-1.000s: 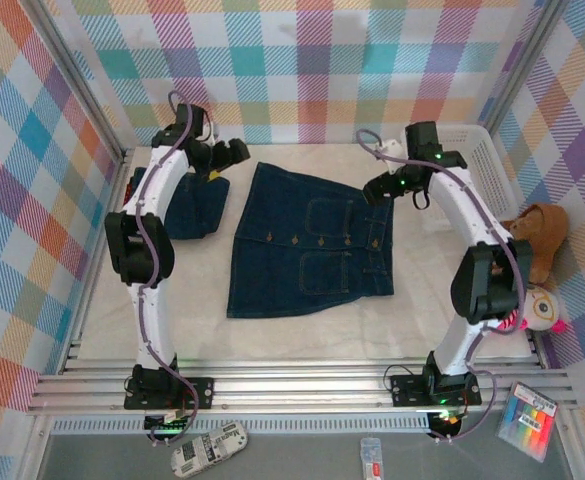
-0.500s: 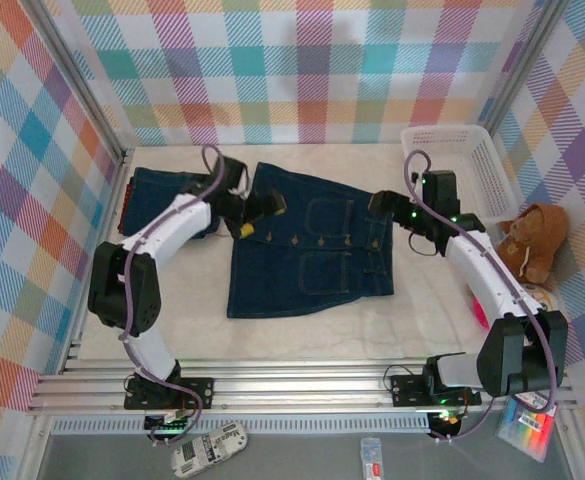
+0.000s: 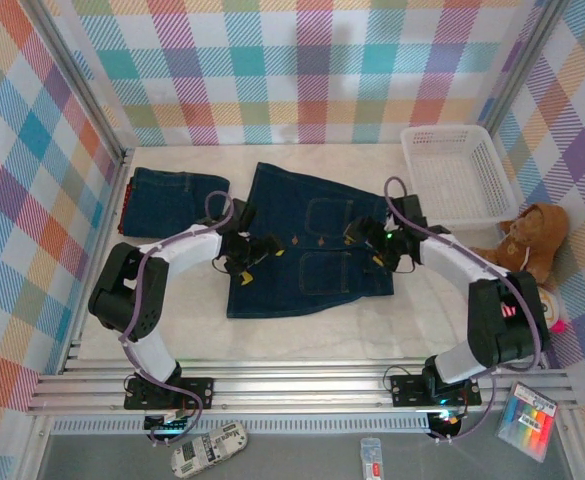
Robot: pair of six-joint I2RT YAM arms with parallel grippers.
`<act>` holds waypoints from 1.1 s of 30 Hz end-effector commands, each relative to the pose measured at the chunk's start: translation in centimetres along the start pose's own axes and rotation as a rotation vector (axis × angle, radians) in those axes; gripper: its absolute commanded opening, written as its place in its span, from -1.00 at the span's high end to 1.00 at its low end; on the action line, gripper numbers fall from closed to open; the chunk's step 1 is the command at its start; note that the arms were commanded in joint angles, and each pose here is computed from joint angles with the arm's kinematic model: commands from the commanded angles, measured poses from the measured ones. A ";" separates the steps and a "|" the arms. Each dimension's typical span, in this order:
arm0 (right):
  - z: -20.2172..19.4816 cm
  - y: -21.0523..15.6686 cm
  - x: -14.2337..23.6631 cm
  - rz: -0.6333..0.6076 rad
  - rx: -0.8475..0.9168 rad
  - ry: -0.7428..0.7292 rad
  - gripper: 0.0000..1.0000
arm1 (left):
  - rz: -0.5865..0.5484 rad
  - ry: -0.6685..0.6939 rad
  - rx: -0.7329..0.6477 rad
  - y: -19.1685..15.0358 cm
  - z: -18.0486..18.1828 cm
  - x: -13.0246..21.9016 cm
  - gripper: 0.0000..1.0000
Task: Fold and stack the skirts
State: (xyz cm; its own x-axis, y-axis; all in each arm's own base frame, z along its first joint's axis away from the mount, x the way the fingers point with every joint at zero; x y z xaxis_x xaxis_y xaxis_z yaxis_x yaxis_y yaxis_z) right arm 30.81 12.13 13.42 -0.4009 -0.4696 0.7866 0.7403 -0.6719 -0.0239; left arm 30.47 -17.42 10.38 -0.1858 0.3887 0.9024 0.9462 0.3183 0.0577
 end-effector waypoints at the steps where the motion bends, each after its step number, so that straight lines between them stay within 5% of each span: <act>1: -3.5 -0.4 -1.9 -0.023 -0.147 -0.111 -0.98 | 0.103 0.128 0.108 -2.6 3.8 -1.2 -1.00; 7: -5.0 0.1 -1.1 -0.127 -0.178 -0.216 -0.98 | 0.094 0.050 0.134 -3.3 3.2 0.4 -1.00; 15: 3.0 3.1 0.4 -0.201 -0.014 -0.022 -0.98 | -0.228 -0.065 -0.106 5.8 -5.9 6.7 -1.00; 26: 9.7 10.1 -4.9 -0.354 0.118 -0.061 -0.98 | -0.448 -0.161 -0.187 21.2 -11.0 3.2 -1.00; 33: 10.2 12.9 -8.1 -0.376 0.143 -0.201 -0.98 | -0.456 -0.242 -0.240 25.7 -12.5 -0.6 -1.00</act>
State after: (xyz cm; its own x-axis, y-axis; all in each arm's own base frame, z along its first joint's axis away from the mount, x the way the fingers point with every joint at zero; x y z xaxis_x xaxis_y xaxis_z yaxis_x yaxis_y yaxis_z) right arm 48.66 13.78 13.43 -0.5876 -0.1510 0.7949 0.6221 -0.7126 0.3245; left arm 57.15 -19.37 14.87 -0.6027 0.3957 0.6929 0.7972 0.3378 0.5004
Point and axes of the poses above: each hand's point on the last joint's axis, 136 mm out from that joint toward the fingers, its own x axis back along the fingers, its own z axis along the line the jaws close on, y = z × x, the point moved 7 cm from there along x, back along the fingers, and after that the axes turned 15 degrees about -x, right-handed, at the moved point
